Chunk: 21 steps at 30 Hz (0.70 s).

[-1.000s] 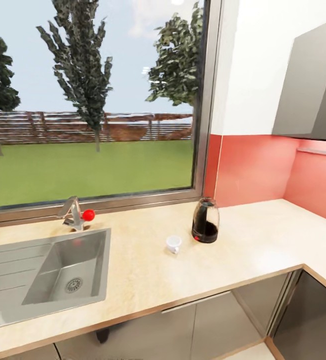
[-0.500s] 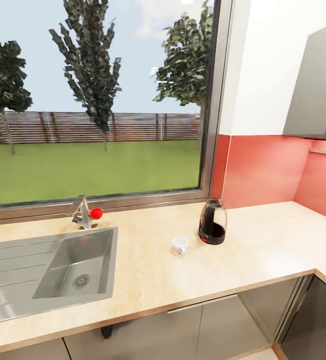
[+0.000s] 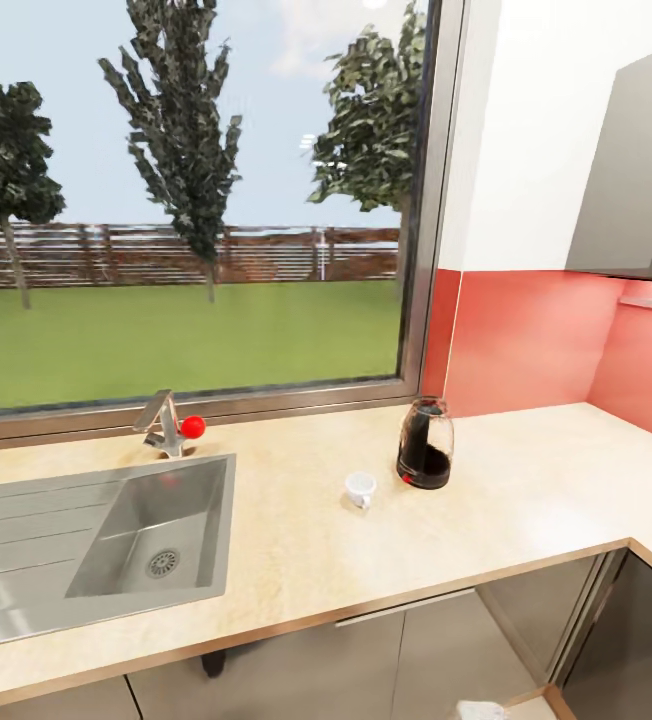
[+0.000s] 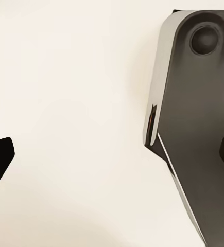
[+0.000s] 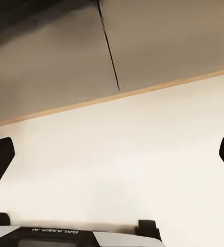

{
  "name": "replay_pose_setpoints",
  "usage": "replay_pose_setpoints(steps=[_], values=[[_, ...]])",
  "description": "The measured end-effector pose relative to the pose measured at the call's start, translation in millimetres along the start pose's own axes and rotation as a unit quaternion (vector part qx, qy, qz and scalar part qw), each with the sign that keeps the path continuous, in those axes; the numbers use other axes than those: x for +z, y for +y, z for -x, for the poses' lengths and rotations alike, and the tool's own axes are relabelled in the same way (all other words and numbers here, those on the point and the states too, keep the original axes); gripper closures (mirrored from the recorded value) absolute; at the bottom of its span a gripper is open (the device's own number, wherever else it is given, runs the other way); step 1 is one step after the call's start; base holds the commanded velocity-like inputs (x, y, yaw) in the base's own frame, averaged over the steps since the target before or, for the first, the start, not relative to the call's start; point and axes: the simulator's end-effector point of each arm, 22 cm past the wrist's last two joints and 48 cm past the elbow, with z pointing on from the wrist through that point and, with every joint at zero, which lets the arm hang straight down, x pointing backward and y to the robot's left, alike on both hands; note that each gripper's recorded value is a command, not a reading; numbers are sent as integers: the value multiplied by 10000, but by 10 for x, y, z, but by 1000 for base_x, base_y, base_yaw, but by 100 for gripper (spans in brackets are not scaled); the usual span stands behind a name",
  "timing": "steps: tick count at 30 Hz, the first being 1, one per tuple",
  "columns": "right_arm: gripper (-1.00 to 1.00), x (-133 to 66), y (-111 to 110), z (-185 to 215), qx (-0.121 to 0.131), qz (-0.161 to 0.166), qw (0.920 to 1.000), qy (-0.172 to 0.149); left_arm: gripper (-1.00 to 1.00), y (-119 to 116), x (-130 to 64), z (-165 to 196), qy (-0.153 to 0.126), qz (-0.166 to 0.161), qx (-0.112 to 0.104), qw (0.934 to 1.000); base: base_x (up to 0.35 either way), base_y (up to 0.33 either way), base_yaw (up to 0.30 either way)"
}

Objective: Set up a coffee station on the kitchen countertop: keep the coffee maker on the countertop, move the bottle of coffee from the kitchen shelf to the counter next to the coffee maker, place a paper coffee filter on top of the coffee maker, put the saucer next to the coffee maker with the coffee cup on the saucer, and place the electric kettle next to the coffee maker.

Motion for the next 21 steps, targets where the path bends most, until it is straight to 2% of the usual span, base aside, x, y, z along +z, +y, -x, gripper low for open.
replay_pose_setpoints(steps=[8, 16, 21], values=[[-100, -13, 150, 345, -21, 142, 9984, -540, -100, 23, 4, 50, -39, 35, -9, 10000, 0, 0, 0], [-100, -75, 224, 703, -20, 184, 9907, -1348, -100, 61, 5, 51, -39, 63, -12, 10000, -133, 0, 0], [-100, -99, 338, 805, 6, 263, 9876, -1547, -100, 64, 5, 49, -37, 64, -6, 10000, -30, 0, 0]])
